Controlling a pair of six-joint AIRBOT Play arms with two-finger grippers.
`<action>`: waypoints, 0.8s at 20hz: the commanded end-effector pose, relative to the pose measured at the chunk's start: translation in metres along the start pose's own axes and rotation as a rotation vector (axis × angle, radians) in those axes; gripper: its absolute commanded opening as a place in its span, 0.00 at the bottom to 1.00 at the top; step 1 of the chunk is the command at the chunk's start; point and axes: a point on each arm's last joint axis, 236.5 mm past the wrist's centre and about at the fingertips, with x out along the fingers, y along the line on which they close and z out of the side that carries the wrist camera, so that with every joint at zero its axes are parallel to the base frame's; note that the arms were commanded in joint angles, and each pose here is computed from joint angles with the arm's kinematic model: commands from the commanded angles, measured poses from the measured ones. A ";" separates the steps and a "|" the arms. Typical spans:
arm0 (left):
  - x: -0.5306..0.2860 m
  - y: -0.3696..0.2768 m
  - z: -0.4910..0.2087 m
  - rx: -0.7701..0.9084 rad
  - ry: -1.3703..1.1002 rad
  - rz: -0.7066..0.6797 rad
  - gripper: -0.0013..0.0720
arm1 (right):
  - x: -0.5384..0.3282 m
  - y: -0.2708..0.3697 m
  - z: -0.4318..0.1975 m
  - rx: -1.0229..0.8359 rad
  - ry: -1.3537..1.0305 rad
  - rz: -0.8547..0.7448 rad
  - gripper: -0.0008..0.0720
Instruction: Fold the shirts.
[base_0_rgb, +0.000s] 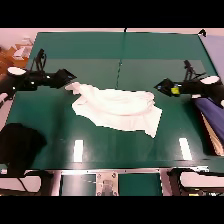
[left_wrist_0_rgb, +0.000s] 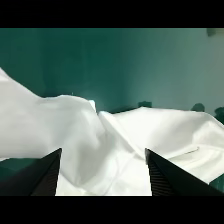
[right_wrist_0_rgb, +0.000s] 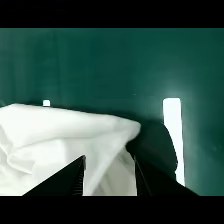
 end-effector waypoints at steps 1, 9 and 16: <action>-0.023 0.006 -0.020 -0.046 0.138 0.010 0.83 | -0.037 -0.042 -0.026 0.162 0.110 0.012 0.52; -0.042 0.039 -0.037 -0.046 0.208 0.154 0.82 | -0.017 -0.083 -0.142 0.426 0.297 0.025 0.52; -0.030 0.068 -0.067 -0.108 0.245 0.197 0.82 | 0.016 -0.052 -0.226 0.434 0.443 0.078 0.52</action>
